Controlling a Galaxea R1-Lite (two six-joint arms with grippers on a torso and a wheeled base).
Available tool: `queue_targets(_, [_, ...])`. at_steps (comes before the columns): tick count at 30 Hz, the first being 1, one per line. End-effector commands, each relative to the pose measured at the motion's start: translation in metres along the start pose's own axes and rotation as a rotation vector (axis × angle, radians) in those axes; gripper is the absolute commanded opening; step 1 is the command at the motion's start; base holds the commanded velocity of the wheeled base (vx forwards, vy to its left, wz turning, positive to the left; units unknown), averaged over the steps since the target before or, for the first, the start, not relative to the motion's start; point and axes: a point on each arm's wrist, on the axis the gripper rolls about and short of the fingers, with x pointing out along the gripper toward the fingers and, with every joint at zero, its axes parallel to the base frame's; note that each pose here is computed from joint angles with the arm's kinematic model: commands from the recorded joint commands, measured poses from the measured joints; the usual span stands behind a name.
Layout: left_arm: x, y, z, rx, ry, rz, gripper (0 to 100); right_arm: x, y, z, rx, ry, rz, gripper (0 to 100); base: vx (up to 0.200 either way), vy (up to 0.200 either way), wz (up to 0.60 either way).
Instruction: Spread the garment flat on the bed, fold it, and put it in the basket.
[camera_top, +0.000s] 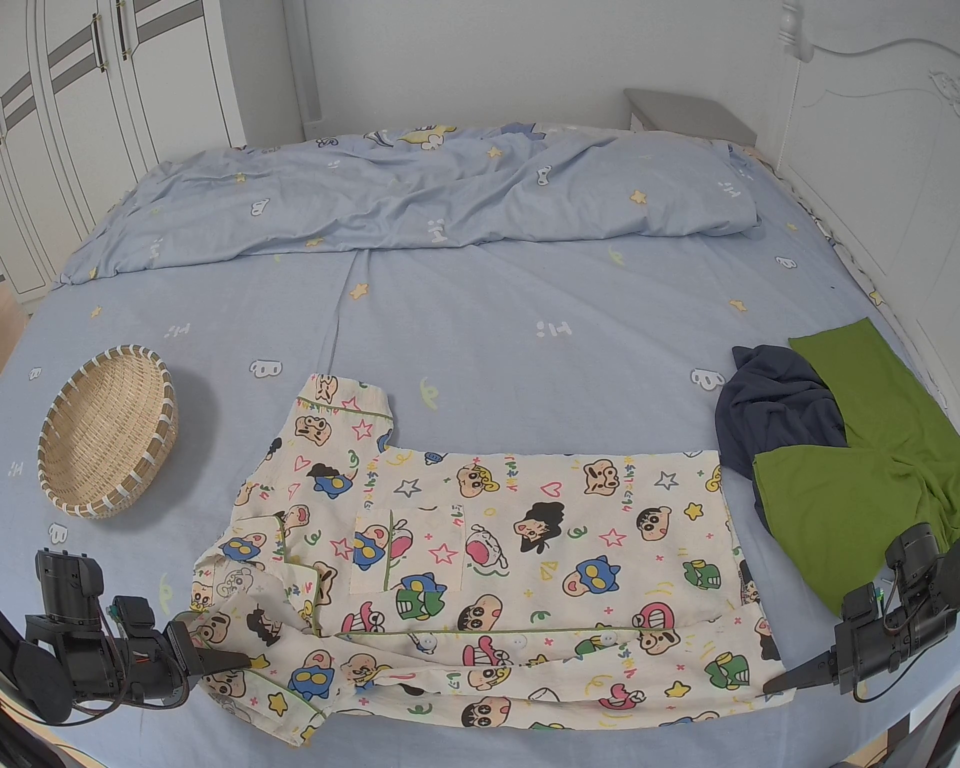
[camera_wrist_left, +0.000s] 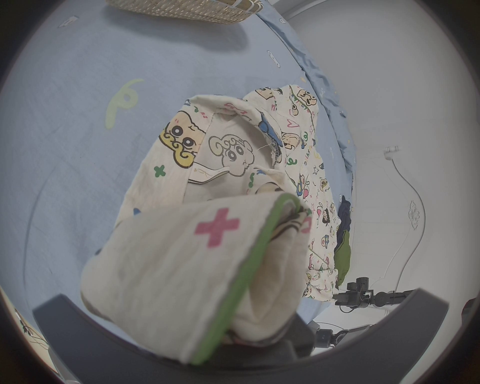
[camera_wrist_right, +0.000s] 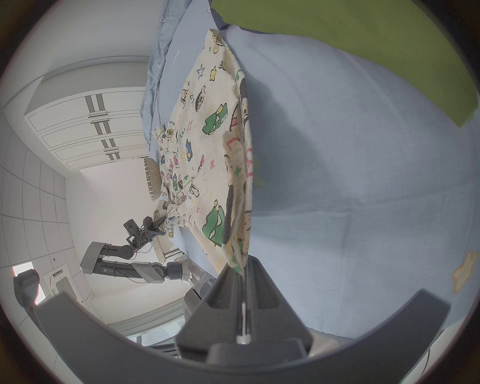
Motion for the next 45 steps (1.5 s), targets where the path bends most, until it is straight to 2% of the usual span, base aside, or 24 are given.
queue_targets(1, [0.002, 0.002, -0.003, -0.012, 0.022, 0.009, 0, 0.0, 0.0, 0.0, 0.0, 0.002, -0.001, 0, 0.0, 0.0, 0.0])
queue_targets(10, [0.011, 0.009, -0.001, 0.035, 0.058, 0.032, 0, -0.001, -0.002, 0.001, 0.0, -0.007, -0.002, 0, 0.0, 0.0, 0.0])
queue_targets(11, [0.011, 0.009, -0.001, 0.035, 0.058, 0.032, 0, -0.001, -0.002, 0.0, -0.001, -0.006, -0.002, 100, 0.0, 0.0, 0.0])
queue_targets(14, [0.011, 0.009, 0.0, 0.034, 0.056, 0.032, 0, -0.001, -0.002, 0.0, -0.005, -0.006, -0.002, 100, 0.0, 0.0, 0.0])
queue_targets(15, [0.011, 0.009, 0.0, 0.034, 0.056, 0.032, 100, -0.001, -0.002, 0.001, -0.006, -0.007, -0.002, 100, 0.0, 0.0, 0.0])
queue_targets(24, [0.012, 0.008, 0.002, 0.038, 0.051, 0.03, 100, -0.001, -0.002, 0.001, -0.005, -0.012, -0.003, 100, 0.0, 0.0, 0.0])
queue_targets(28, [0.006, 0.008, -0.006, 0.03, 0.061, 0.034, 100, -0.002, -0.003, 0.001, -0.002, -0.018, -0.004, 100, 0.0, 0.0, 0.0])
queue_targets(32, [-0.008, 0.002, -0.012, 0.033, 0.038, 0.03, 100, -0.003, -0.003, 0.001, -0.008, -0.025, -0.004, 100, 0.0, 0.0, 0.0])
queue_targets(35, [-0.024, -0.007, -0.02, 0.074, -0.007, -0.002, 100, -0.004, -0.001, 0.0, -0.019, -0.036, -0.005, 100, 0.0, 0.0, 0.0])
queue_targets(39, [-0.038, -0.015, -0.029, 0.108, -0.023, -0.026, 100, -0.012, 0.003, 0.0, -0.052, -0.089, -0.011, 100, 0.0, 0.0, 0.0])
queue_targets(42, [-0.048, -0.027, -0.042, 0.138, 0.059, -0.028, 100, -0.021, 0.003, 0.004, -0.057, -0.147, -0.028, 100, 0.0, 0.0, 0.0])
queue_targets(45, [-0.064, -0.038, -0.044, 0.15, 0.059, -0.035, 100, -0.031, 0.005, 0.007, -0.07, -0.211, -0.041, 100, 0.0, 0.0, 0.0])
